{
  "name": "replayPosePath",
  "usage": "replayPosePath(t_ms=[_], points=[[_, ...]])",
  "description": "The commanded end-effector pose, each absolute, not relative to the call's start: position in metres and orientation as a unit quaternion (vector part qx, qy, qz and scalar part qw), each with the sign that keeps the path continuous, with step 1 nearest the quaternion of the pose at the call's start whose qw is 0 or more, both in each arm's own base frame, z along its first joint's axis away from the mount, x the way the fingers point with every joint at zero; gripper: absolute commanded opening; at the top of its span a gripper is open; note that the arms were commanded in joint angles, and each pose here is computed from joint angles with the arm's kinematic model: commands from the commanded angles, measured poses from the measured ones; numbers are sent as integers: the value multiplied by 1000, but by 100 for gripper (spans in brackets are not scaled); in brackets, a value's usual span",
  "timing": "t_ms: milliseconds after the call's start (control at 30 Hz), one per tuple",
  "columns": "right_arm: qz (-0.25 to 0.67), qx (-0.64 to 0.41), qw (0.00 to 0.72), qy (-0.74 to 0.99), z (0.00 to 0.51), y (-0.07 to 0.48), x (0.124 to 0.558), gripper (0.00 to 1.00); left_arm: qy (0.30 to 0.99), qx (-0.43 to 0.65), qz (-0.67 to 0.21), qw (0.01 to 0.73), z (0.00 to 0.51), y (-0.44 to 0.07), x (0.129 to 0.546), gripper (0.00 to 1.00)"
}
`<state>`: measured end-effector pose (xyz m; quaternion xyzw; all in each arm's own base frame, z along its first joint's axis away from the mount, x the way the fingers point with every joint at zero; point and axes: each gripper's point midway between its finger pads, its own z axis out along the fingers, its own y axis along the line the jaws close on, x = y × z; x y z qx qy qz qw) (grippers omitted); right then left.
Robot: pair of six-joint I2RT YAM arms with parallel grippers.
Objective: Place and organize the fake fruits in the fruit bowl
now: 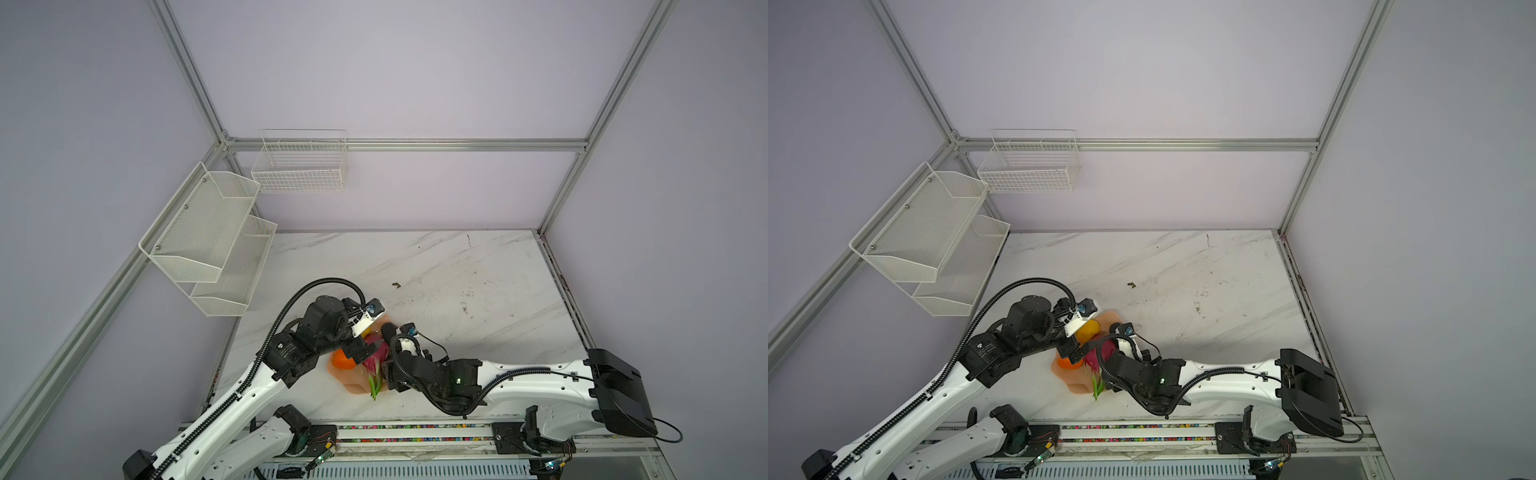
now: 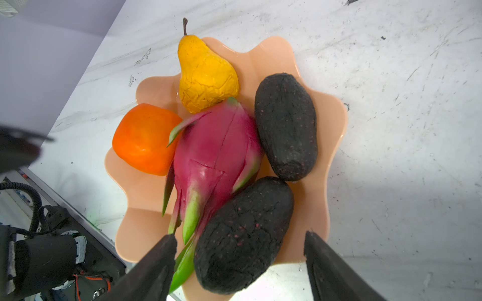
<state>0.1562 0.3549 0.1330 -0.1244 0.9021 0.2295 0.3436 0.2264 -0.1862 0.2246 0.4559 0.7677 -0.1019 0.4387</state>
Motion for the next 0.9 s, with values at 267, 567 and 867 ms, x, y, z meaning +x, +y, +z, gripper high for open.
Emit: replayPosePath(t_ms=[267,567,867], points=[[138,25,472,870,212,192,299,97,821,337,22,460,217,-131,270,100],[21,194,610,768,210,30,366,97,789,89,69,604,210,-77,305,100],[-51,152,687,709,179,13,368,97,772,-32,162,613,172,8,331,100]])
